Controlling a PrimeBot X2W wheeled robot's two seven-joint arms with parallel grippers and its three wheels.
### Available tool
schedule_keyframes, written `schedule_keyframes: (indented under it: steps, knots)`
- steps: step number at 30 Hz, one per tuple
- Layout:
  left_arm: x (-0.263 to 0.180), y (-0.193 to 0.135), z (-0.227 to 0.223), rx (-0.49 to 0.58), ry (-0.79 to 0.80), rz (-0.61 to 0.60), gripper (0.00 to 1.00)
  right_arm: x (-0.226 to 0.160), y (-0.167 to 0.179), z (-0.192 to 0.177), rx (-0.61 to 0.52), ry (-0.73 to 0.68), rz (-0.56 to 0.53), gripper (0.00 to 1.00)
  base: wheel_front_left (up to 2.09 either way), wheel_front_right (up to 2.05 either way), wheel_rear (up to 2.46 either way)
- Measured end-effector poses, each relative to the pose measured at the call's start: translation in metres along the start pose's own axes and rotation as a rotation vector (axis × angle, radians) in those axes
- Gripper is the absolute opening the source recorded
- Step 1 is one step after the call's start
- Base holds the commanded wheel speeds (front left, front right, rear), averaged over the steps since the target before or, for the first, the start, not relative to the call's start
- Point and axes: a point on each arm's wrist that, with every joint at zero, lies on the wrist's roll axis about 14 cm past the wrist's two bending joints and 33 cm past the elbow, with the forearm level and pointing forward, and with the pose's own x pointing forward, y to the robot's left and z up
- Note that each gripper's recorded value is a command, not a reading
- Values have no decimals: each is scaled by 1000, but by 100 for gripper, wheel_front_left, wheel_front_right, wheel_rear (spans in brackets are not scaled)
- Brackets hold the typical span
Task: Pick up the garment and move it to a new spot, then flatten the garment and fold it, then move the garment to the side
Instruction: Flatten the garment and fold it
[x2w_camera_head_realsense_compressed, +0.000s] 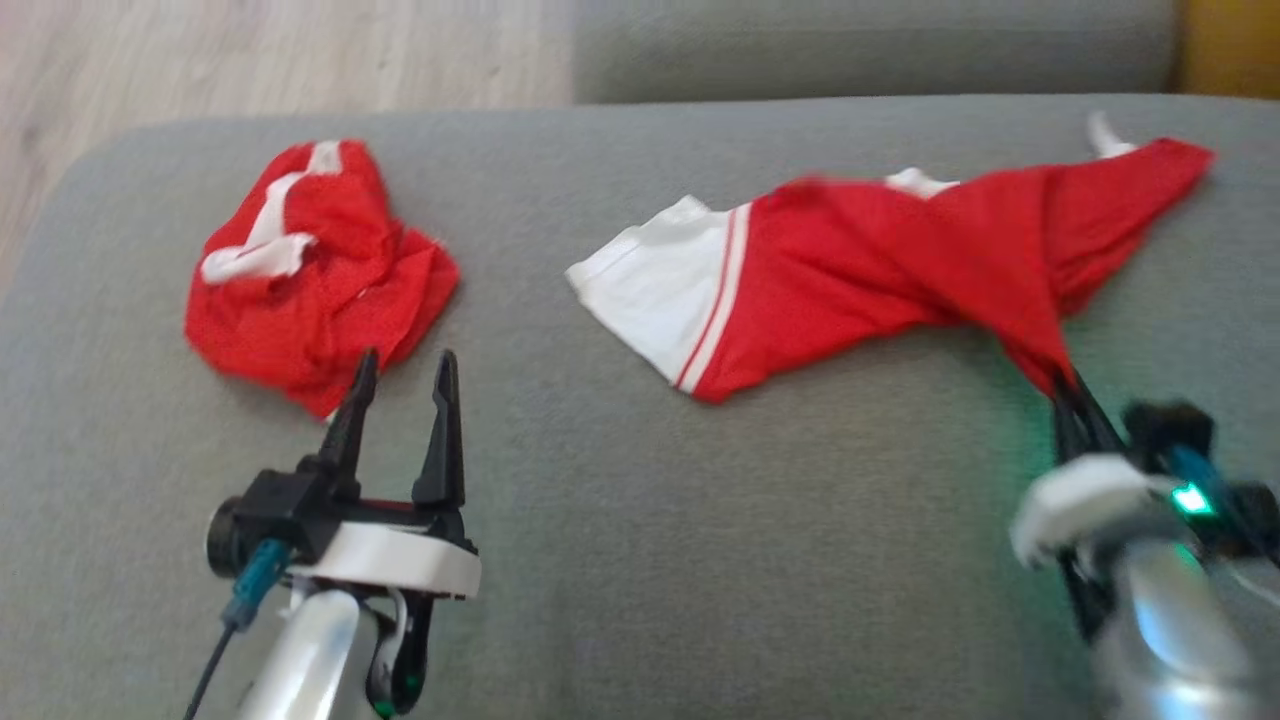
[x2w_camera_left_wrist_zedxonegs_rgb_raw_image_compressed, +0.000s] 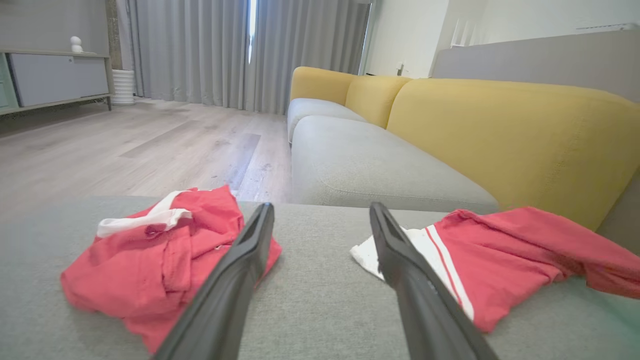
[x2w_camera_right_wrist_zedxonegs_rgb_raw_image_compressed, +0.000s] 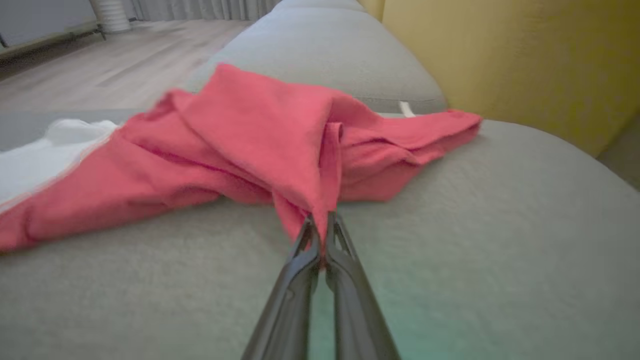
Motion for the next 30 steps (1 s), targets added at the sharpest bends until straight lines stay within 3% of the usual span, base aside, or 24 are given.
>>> schedule_keyframes:
  steps: [7, 10, 11, 12, 16, 20, 23, 24, 30]
  knots:
    - [-4, -25, 6, -24, -23, -53, 100, -72, -103, -27, -84, 110, -244, 0, 0, 0, 0]
    - [-4, -34, 10, -28, -36, -72, 100, -97, -130, -30, -88, 147, -324, 0, 0, 0, 0]
    - [-3, -37, 12, -29, -42, -83, 100, -103, -136, -32, -87, 165, -346, 59, 0, 0, 0]
    - [-3, -39, 13, -31, -46, -87, 100, -109, -141, -34, -80, 180, -365, 100, 0, 0, 0]
    - [-4, -41, 14, -28, -51, -93, 100, -117, -144, -33, -78, 192, -391, 100, 0, 0, 0]
    - [-5, -38, 13, -29, -46, -87, 100, -104, -124, -7, -92, 87, -355, 100, 0, 0, 0]
    - [-6, -35, 12, -25, -45, -78, 100, -88, -93, 20, -78, -43, -272, 100, 0, 0, 0]
    - [-8, -31, 11, -19, -41, -70, 100, -79, -65, 38, -66, -129, -188, 100, 0, 0, 0]
    - [-15, -19, 10, -15, -38, -36, 100, -66, 22, 69, -11, -286, 65, 100, 0, 0, 0]
